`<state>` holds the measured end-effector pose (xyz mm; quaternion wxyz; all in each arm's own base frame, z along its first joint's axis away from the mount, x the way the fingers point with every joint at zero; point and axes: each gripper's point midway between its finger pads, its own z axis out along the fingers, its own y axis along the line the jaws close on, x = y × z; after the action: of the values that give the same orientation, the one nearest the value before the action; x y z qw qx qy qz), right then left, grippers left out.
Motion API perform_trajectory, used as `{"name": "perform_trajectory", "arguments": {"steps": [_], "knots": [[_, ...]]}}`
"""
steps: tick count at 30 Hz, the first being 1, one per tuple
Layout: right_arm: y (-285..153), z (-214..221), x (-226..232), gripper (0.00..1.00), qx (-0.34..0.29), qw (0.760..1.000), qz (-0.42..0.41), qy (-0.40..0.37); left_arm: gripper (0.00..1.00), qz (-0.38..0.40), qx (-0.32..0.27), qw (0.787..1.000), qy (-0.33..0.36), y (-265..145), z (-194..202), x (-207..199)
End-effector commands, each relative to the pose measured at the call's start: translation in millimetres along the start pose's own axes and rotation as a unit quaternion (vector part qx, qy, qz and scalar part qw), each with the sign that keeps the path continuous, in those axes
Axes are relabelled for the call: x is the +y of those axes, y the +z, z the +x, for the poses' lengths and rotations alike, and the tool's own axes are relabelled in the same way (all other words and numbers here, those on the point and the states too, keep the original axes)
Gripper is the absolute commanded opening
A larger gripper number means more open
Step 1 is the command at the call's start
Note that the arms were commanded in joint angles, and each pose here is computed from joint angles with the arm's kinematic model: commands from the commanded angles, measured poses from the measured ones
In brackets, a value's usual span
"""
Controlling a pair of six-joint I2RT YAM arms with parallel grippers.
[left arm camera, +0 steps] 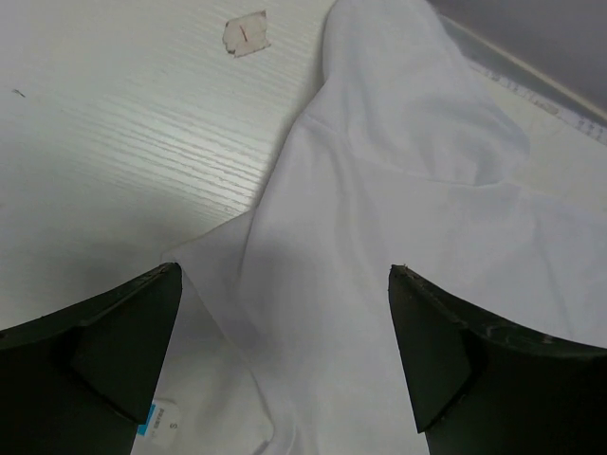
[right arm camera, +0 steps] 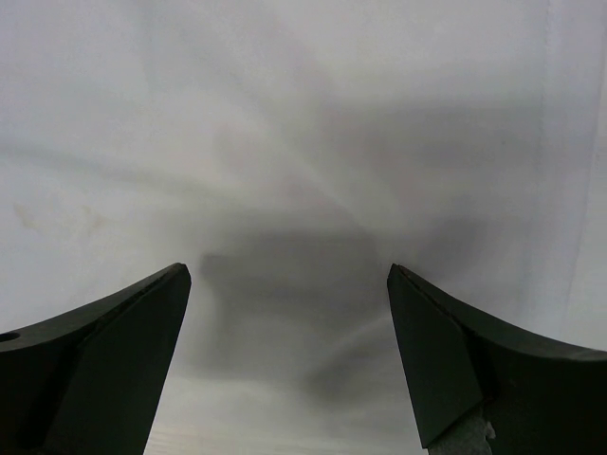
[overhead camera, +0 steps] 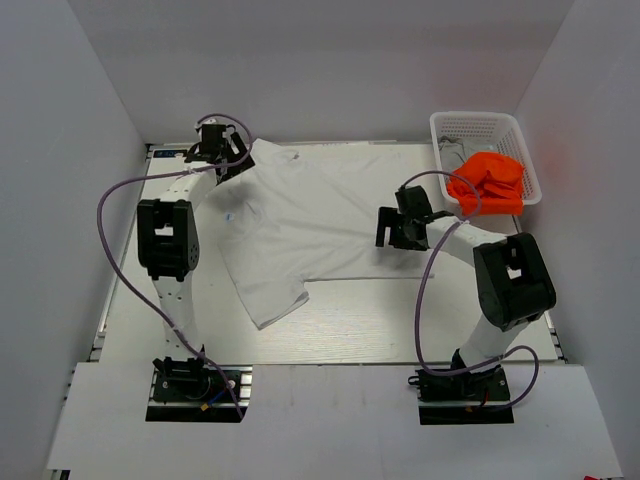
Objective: Fold and stack the t-shirts
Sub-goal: Flatten out the tshirt
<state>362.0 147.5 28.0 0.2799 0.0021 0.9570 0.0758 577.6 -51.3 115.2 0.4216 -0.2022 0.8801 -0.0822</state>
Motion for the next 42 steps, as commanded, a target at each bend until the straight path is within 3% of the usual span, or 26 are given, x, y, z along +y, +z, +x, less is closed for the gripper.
{"name": "perform_trajectory", "arguments": {"steps": [1, 11, 16, 19, 24, 33, 36, 42], "knots": [[-15.7, -10.3, 2.1, 0.90, -0.027, 0.999, -0.015, 0.014, 1.00, 0.017, -0.011, 1.000, -0.007, 15.4, -4.9, -10.6], [-32.9, -8.9, -9.9, 0.90, -0.043, 0.999, 0.002, 0.012, 1.00, 0.037, 0.058, 0.997, -0.029, 34.9, 50.6, -5.7], [-34.7, -8.1, -10.5, 0.90, -0.044, 0.999, 0.005, 0.016, 1.00, -0.070, 0.068, 0.995, -0.035, 40.3, 64.5, 39.6], [-36.0, -7.5, -19.4, 0.90, -0.046, 0.998, 0.027, 0.024, 1.00, -0.154, 0.101, 0.982, -0.043, 29.4, 80.8, 78.1], [-35.3, -8.6, -22.0, 0.90, -0.045, 0.998, 0.039, 0.030, 1.00, -0.236, 0.076, 0.967, -0.053, 11.7, 71.5, 114.4], [-40.7, -21.1, -10.2, 0.90, -0.059, 0.998, 0.007, 0.012, 1.00, -0.176, 0.040, 0.982, -0.057, 5.7, 16.7, 80.7], [-45.6, -29.0, -5.9, 0.90, -0.073, 0.997, -0.005, 0.013, 1.00, -0.153, 0.022, 0.987, -0.046, -16.1, -4.1, 64.0], [-59.2, -22.8, -17.4, 0.90, -0.099, 0.993, 0.015, 0.055, 1.00, -0.147, 0.075, 0.985, -0.052, -80.7, 26.4, 61.1]]}}
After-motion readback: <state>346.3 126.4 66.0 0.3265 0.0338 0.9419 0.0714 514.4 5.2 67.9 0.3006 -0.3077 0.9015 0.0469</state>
